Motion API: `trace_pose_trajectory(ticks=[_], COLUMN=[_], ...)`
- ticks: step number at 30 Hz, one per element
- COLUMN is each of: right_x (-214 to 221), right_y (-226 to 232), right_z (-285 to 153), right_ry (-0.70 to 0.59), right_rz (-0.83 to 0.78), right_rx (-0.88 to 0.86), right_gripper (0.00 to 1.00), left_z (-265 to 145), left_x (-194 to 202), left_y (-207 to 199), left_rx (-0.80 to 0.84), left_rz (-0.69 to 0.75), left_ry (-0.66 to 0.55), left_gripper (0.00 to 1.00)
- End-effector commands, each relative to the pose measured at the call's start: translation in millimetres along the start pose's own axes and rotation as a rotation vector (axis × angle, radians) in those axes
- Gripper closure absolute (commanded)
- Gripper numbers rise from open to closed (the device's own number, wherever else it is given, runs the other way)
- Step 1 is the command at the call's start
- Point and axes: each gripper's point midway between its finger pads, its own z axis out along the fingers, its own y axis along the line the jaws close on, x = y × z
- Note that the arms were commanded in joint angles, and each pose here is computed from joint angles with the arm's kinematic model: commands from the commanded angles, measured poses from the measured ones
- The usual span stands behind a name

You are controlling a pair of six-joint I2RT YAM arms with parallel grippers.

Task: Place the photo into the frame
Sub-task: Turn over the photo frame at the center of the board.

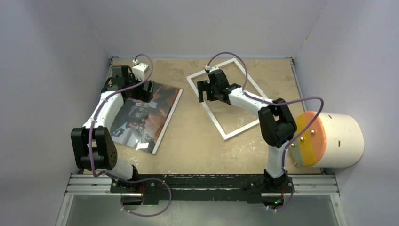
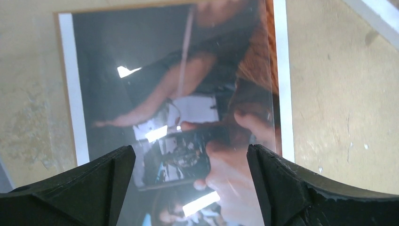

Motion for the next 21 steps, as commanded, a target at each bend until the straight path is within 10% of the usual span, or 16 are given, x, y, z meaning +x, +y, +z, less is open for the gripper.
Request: trace_pose_trajectory(ticks=[1, 21], right_x=[16.2, 86.8], right_y=[-6.7, -9.4], right_z=[5.4, 28.4], right_ry=[0.107, 0.230], right_rz=[-0.058, -0.139], right_rx=[0.025, 0.111], right_gripper=[0.06, 0.37], left_z=[-22.1, -17.6], left_x=[4.1, 33.1], left_y=[-10.8, -23.1], left_rx=[0.044, 0.106], left_rz=[0.053, 0.023], left_ry=[0.029, 0.128], left_gripper=[0.04, 0.05])
